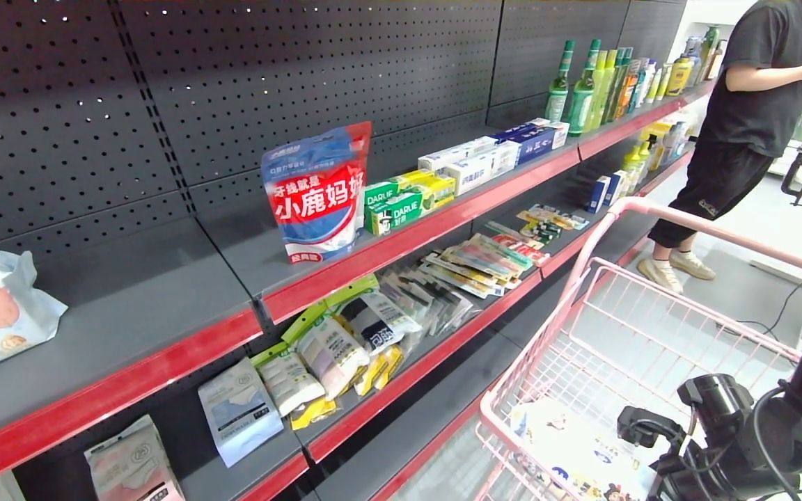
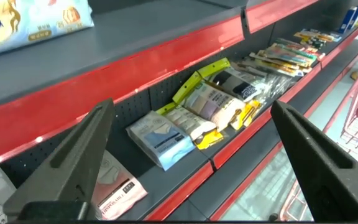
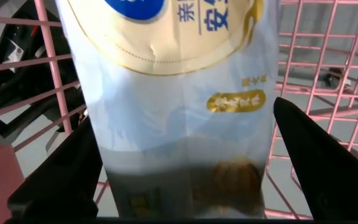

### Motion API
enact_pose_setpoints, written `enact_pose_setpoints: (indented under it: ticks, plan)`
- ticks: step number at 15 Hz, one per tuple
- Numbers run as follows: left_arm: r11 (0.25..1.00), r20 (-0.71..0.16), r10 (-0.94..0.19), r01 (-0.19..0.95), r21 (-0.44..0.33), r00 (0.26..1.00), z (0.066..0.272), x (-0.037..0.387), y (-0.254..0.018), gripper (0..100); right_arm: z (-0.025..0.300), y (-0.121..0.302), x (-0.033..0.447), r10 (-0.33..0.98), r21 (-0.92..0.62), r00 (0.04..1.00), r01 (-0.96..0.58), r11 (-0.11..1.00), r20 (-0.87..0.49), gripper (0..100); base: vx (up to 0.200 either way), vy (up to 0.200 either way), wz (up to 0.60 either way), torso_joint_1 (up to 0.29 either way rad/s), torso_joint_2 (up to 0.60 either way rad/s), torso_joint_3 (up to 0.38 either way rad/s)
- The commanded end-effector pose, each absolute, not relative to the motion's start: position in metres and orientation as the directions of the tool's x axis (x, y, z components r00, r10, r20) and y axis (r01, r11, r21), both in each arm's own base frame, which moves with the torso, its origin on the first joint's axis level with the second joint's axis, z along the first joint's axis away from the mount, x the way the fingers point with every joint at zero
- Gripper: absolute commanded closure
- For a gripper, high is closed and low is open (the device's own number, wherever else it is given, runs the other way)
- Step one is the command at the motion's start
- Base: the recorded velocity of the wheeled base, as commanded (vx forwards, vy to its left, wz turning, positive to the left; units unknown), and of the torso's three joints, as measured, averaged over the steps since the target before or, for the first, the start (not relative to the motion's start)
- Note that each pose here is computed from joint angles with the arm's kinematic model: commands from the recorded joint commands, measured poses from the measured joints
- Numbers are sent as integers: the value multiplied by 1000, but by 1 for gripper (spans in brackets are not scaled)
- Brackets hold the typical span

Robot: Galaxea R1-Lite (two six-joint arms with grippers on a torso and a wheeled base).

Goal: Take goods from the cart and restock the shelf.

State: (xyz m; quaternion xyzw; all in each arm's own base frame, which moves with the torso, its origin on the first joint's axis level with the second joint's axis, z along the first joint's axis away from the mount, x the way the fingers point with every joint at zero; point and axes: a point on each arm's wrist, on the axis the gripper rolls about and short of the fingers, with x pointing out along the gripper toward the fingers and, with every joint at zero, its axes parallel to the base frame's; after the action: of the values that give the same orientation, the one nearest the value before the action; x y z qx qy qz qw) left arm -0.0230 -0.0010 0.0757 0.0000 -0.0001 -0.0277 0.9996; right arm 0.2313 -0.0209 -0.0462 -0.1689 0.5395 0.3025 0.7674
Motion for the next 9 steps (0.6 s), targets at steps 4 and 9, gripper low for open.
enact_pose_setpoints:
  ticks: [4, 9]
  plan:
    - [998, 0, -55, 55, 0, 998, 76, -23, -1, 0, -45, -18, 233, 298, 67, 244, -660, 749, -923, 0, 0, 0, 0, -22, 55, 27]
    - [998, 0, -55, 55, 0, 998, 76, -23, -1, 0, -50, -16, 229, 303, 83, 221, -667, 740, -927, 100, 0, 0, 0, 0, 0, 0]
